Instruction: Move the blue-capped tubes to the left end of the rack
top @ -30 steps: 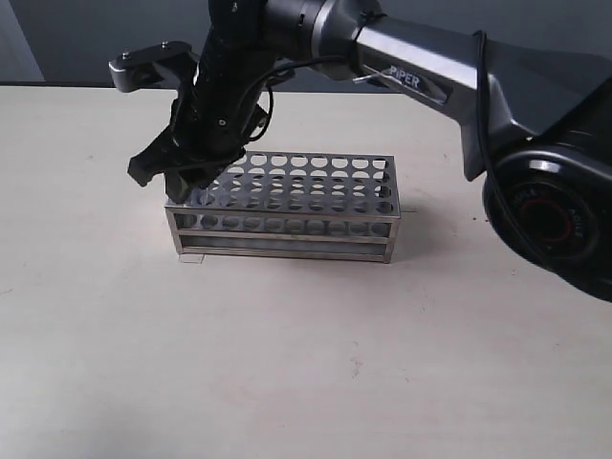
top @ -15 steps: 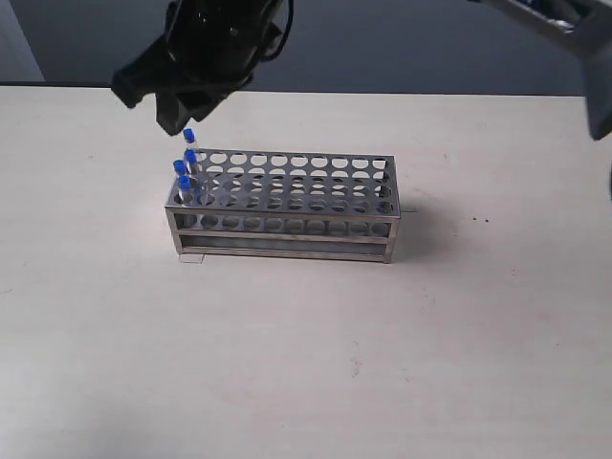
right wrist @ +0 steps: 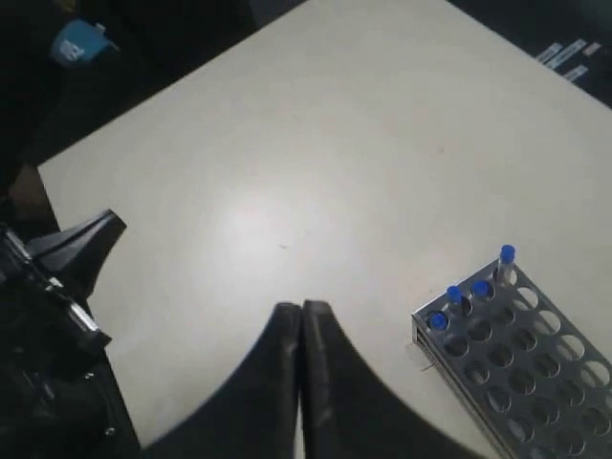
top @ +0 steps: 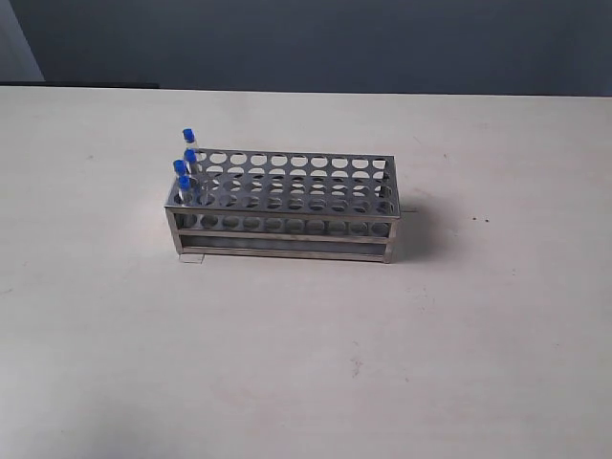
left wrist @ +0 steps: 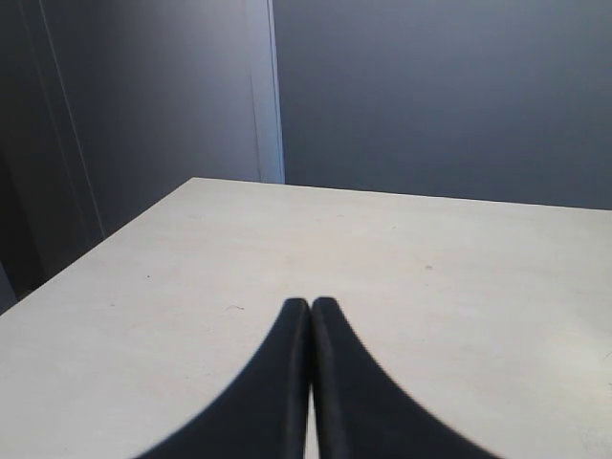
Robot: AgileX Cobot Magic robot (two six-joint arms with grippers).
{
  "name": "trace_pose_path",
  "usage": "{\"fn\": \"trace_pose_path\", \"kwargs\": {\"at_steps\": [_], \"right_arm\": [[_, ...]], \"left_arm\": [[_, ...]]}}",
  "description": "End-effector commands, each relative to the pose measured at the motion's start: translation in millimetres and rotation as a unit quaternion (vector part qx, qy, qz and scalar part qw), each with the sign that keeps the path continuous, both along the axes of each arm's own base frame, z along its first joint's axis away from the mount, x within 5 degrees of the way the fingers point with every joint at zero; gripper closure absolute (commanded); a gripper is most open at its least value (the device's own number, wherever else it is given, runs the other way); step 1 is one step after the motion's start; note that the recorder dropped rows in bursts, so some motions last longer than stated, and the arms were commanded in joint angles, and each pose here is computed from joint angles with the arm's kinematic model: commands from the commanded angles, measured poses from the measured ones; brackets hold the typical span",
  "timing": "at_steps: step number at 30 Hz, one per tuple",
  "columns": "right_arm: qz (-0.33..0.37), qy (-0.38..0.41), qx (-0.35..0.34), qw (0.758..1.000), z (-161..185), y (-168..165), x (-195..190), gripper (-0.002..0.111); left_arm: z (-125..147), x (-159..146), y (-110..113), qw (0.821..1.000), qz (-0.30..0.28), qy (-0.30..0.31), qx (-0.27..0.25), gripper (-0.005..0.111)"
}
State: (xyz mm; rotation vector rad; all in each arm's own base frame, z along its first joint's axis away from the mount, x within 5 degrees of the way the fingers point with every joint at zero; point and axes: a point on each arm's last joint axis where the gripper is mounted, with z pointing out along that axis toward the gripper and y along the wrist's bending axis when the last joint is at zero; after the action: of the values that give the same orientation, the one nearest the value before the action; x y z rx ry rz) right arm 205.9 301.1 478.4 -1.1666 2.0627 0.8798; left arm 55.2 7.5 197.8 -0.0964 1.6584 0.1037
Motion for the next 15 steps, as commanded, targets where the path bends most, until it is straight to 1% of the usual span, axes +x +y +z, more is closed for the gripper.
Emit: {"fn": "trace_pose_path", "kwargs": {"at_steps": [1, 4, 8, 12, 15], "right_arm": [[-0.003, -0.043, 0.016, 0.999, 25.2, -23.0, -14.9, 0.109], [-0.036, -0.092, -0.003, 0.995, 34.8, -39.6, -15.2, 0.109], [-0.065, -0.136, -0.014, 0.988, 46.1, -56.5, -18.1, 0.109], [-0.077, -0.156, -0.004, 0.985, 59.1, -73.4, -28.8, 0.109], [-0.082, -0.168, 0.005, 0.982, 68.4, -92.7, -43.7, 0.109]], "left_arm": [[-1.0, 0.4, -0.4, 1.000, -0.003, 0.001, -0.003, 0.106], [-1.0, 0.4, -0.4, 1.000, -0.003, 0.001, -0.003, 0.106], [-1.0, 0.4, -0.4, 1.000, -0.003, 0.001, -0.003, 0.106], [-1.0, 0.4, -0.4, 1.000, -0.003, 0.001, -0.003, 0.106], [-1.0, 0.4, -0.4, 1.000, -0.003, 0.001, -0.003, 0.106]]}}
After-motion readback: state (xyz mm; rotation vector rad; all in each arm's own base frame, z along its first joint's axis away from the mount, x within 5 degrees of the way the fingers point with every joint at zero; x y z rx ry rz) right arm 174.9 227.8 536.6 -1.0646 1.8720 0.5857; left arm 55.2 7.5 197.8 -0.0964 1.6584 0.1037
